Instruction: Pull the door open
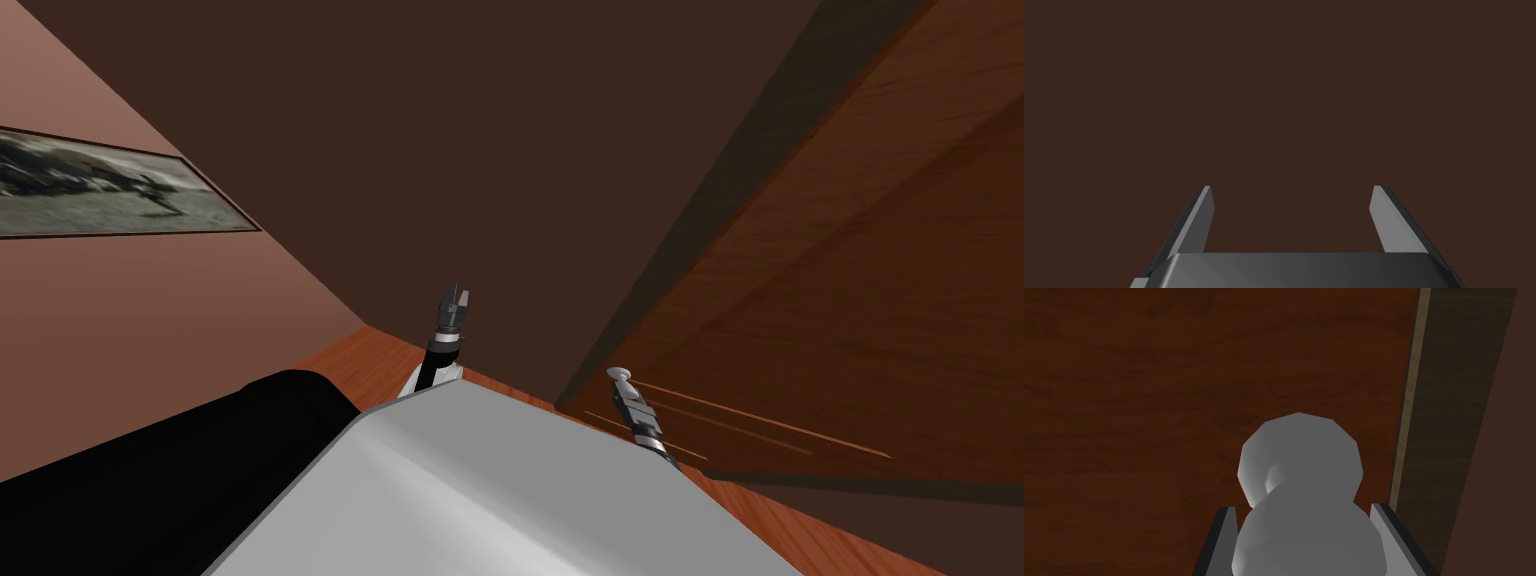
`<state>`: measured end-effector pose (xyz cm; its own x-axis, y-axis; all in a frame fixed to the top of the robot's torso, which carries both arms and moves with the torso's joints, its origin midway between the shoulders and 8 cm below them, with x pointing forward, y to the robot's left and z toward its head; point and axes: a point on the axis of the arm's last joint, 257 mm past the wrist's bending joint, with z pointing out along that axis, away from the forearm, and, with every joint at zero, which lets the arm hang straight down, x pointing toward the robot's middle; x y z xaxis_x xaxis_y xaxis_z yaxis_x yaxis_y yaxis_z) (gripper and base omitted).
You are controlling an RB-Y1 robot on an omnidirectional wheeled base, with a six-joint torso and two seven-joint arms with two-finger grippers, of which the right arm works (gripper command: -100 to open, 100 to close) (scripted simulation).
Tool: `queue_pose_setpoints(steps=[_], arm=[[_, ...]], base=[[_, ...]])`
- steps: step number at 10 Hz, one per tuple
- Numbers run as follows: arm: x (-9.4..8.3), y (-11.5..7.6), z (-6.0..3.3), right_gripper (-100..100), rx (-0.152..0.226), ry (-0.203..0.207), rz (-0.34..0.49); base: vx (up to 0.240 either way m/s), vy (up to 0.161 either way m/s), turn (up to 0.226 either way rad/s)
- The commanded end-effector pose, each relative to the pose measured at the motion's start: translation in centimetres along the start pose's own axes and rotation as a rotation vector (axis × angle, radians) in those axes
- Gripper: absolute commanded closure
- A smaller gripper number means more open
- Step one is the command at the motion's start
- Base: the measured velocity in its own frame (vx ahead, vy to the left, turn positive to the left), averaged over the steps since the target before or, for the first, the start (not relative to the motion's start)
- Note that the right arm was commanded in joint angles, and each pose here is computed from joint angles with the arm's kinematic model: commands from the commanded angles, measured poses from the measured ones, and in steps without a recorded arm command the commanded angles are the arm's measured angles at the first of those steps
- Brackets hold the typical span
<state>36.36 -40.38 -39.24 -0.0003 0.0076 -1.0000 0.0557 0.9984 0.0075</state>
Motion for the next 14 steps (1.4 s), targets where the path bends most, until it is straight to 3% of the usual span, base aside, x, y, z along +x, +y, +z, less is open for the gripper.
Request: queue_pose_setpoints(steps=[1,14], arm=[[-0.06,-0.07,0.07,100,0.004,-0.002,0.04],[-0.48,-0.66,0.65,100,0.038,-0.027,0.374]], base=[[-0.034,-0.019,0.049],[-0.048,-0.018,0.051]])
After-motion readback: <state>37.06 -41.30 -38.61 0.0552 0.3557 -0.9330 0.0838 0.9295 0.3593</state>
